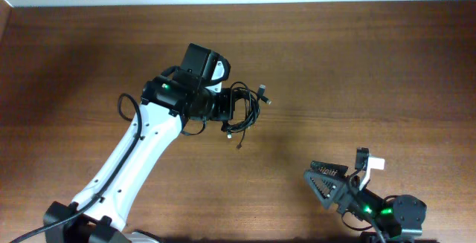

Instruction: Untangle cables

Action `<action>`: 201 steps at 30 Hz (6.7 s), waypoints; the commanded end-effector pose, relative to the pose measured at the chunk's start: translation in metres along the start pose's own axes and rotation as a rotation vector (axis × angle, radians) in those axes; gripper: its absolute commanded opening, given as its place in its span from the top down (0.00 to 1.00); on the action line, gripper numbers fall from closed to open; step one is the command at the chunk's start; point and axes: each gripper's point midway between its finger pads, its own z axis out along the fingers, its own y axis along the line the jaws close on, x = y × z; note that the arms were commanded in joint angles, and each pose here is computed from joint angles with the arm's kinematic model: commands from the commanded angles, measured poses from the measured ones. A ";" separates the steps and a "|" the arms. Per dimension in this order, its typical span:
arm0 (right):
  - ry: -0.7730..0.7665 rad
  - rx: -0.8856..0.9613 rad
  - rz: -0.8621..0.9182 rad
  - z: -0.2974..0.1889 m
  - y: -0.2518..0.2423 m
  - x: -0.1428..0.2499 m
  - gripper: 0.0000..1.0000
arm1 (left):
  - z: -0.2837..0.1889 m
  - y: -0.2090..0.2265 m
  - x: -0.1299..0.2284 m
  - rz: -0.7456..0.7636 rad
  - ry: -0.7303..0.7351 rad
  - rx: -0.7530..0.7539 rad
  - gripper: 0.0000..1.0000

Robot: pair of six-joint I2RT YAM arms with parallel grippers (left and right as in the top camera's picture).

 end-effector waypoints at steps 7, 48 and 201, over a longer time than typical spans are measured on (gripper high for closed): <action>-0.046 -0.122 -0.100 -0.001 0.044 -0.021 0.17 | 0.009 -0.047 0.012 0.793 -0.028 0.075 1.00; 0.279 0.847 0.037 -0.021 -0.126 -0.039 0.16 | 0.133 0.007 0.075 -0.720 0.051 0.009 0.67; 0.322 0.550 -0.163 0.062 -0.094 -0.060 0.94 | -0.005 -0.185 0.006 -0.098 -0.261 0.848 1.00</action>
